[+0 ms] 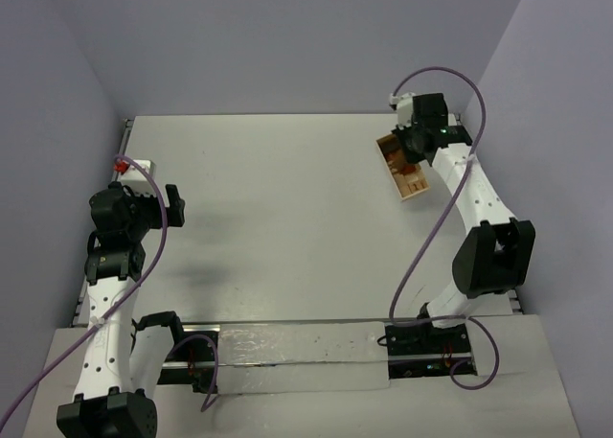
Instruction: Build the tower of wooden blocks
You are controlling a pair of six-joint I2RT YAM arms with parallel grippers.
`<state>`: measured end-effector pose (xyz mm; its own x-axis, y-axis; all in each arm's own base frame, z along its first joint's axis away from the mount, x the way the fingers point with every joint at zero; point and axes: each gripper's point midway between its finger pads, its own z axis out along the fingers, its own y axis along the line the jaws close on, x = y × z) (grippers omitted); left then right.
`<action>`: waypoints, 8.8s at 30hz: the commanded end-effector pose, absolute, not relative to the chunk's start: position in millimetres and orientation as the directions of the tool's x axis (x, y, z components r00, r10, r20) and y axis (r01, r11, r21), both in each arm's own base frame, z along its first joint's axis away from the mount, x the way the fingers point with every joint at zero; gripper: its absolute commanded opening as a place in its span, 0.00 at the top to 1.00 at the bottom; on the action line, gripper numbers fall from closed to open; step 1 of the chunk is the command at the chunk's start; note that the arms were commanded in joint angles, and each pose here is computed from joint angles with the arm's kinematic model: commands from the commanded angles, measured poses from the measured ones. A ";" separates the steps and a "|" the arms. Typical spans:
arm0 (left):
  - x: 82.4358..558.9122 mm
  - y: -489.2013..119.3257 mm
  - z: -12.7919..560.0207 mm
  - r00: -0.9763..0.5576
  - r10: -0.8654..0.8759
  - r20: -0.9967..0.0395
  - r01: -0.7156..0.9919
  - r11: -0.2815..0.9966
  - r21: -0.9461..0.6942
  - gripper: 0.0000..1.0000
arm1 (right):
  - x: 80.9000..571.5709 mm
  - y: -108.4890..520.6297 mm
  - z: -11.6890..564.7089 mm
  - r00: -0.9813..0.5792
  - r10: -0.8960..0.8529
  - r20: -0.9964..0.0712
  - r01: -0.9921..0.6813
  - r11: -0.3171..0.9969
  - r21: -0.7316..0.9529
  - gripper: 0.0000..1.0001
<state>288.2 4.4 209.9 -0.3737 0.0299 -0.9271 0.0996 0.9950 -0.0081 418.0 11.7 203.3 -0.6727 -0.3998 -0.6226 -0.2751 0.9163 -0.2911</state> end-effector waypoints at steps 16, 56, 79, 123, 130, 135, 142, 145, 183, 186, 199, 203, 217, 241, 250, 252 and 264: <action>293.0 37.3 234.1 -0.305 -0.067 -0.950 -0.104 0.994 -0.036 0.01 | 424.1 153.8 236.5 -0.332 -0.682 -0.651 -0.005 0.692 -0.722 1.00; 292.4 54.2 228.6 -0.323 -0.099 -0.941 -0.166 0.985 -0.047 0.01 | 353.5 301.6 141.7 -0.021 -0.969 -0.247 0.205 0.238 -0.949 1.00; 293.0 55.7 226.6 -0.330 -0.099 -0.939 -0.171 0.984 -0.044 0.01 | 339.4 361.9 178.3 0.171 -0.972 0.164 0.328 -0.101 -0.939 1.00; 294.3 55.7 223.7 -0.339 -0.109 -0.934 -0.169 0.984 -0.053 0.01 | 355.6 339.5 227.9 0.117 -0.986 -0.121 0.350 0.155 -0.924 1.00; 293.8 53.7 224.4 -0.343 -0.105 -0.934 -0.157 0.986 -0.053 0.01 | 366.6 302.0 275.3 0.054 -0.971 -0.234 0.402 0.236 -0.885 1.00; 294.0 54.5 222.3 -0.349 -0.106 -0.931 -0.160 0.986 -0.052 0.01 | 371.4 267.5 306.1 0.027 -0.954 -0.297 0.444 0.278 -0.852 1.00; 294.9 53.0 222.2 -0.353 -0.106 -0.930 -0.152 0.987 -0.054 0.01 | 366.1 263.5 308.6 0.035 -0.946 -0.322 0.439 0.304 -0.845 1.00; 294.3 53.5 221.7 -0.352 -0.105 -0.930 -0.154 0.987 -0.053 0.01 | 366.1 261.5 306.3 0.027 -0.942 -0.334 0.434 0.312 -0.845 1.00; 287.8 20.5 219.3 -0.362 -0.011 -0.932 0.068 0.997 -0.038 0.01 | 371.9 128.3 153.7 -0.683 -0.503 -0.530 -0.482 0.855 -0.189 1.00; 287.8 18.8 217.3 -0.370 -0.008 -0.929 0.079 0.996 -0.040 0.01 | 384.1 72.1 151.0 -0.732 -0.461 -0.501 -0.428 0.884 -0.189 1.00; 288.9 18.8 212.9 -0.384 -0.011 -0.923 0.081 0.996 -0.045 0.01 | 425.2 -110.2 130.5 -0.876 -0.229 -0.424 -0.205 0.973 -0.103 1.00; 290.1 19.7 210.2 -0.395 -0.017 -0.919 0.075 0.996 -0.050 0.01 | 430.6 -138.7 112.3 -0.912 -0.153 -0.382 -0.150 0.988 -0.038 1.00; 292.5 22.2 206.0 -0.410 -0.024 -0.912 0.061 0.997 -0.053 0.01 | 425.2 -164.5 70.0 -0.946 -0.061 -0.319 -0.072 0.997 0.022 0.97; 292.3 22.6 208.6 -0.404 -0.027 -0.914 0.056 0.997 -0.054 0.01 | 414.0 -157.4 93.6 -0.933 -0.026 -0.358 -0.041 0.999 0.034 0.21; 291.5 20.0 208.7 -0.405 -0.025 -0.914 0.071 0.996 -0.059 0.01 | 414.4 -130.5 196.0 -0.863 -0.076 -0.499 -0.096 0.995 0.014 0.17; 291.3 19.5 208.8 -0.404 -0.025 -0.914 0.073 0.996 -0.059 0.01 | 412.7 -121.2 217.0 -0.839 -0.098 -0.536 -0.115 0.993 -0.001 0.17; 283.7 -4.7 212.4 -0.365 0.011 -0.931 0.214 0.974 -0.072 0.01 | 373.3 61.9 269.3 -0.640 -0.367 -0.675 -0.473 0.880 -0.030 0.07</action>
